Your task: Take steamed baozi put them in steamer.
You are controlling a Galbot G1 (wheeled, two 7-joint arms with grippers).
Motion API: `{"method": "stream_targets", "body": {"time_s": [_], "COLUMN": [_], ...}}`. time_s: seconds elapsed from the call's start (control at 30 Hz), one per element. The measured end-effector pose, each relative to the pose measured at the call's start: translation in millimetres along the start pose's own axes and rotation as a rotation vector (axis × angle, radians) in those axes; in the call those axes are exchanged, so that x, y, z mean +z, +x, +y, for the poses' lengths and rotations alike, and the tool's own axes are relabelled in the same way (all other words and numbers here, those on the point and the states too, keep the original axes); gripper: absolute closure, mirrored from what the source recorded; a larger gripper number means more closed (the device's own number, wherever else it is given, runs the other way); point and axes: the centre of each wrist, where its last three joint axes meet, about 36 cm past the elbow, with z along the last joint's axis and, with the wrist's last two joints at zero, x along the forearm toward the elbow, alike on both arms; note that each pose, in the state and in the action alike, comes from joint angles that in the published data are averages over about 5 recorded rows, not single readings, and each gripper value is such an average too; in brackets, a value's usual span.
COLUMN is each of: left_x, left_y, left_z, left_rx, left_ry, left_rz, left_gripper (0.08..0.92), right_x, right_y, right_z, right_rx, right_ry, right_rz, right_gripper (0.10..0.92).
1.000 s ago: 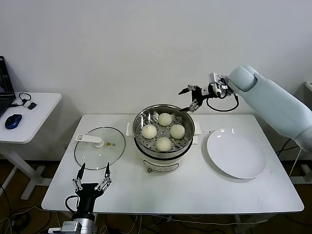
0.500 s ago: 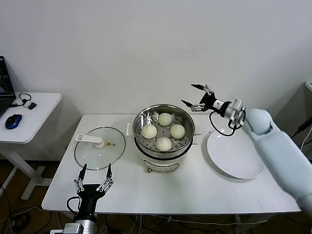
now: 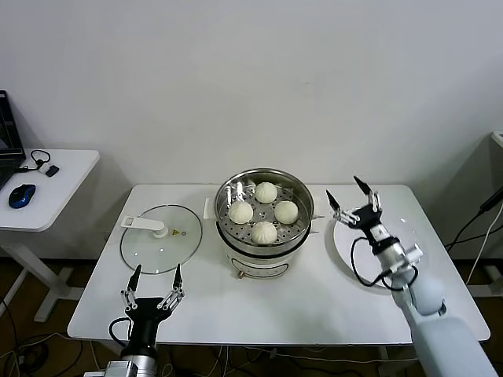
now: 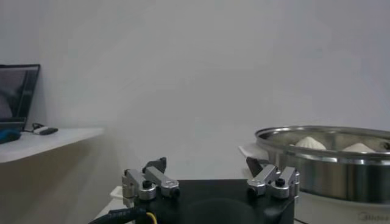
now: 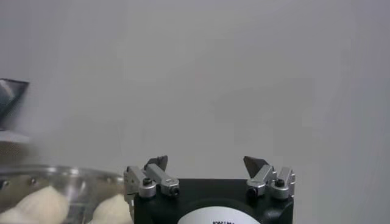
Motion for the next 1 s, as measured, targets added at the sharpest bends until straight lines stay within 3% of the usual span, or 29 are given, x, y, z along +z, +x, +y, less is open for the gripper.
{"method": "stream_targets", "body": {"time_s": [0.47, 1.0], "left_x": [2, 4], "left_y": [5, 0], "left_z": [-6, 0], "left_rx": [0.004, 0.002], "left_ry": [-0.004, -0.042], "left_rz": [0.007, 0.02], "left_gripper": [0.177, 0.177], "right_x": [30, 33], "right_y": [118, 162], "right_z": [66, 86], "right_rx": [0.167, 0.219], "right_ry": [-0.144, -0.216], "right_rz": [0.14, 0.239], "right_gripper": [0.2, 0.2]}}
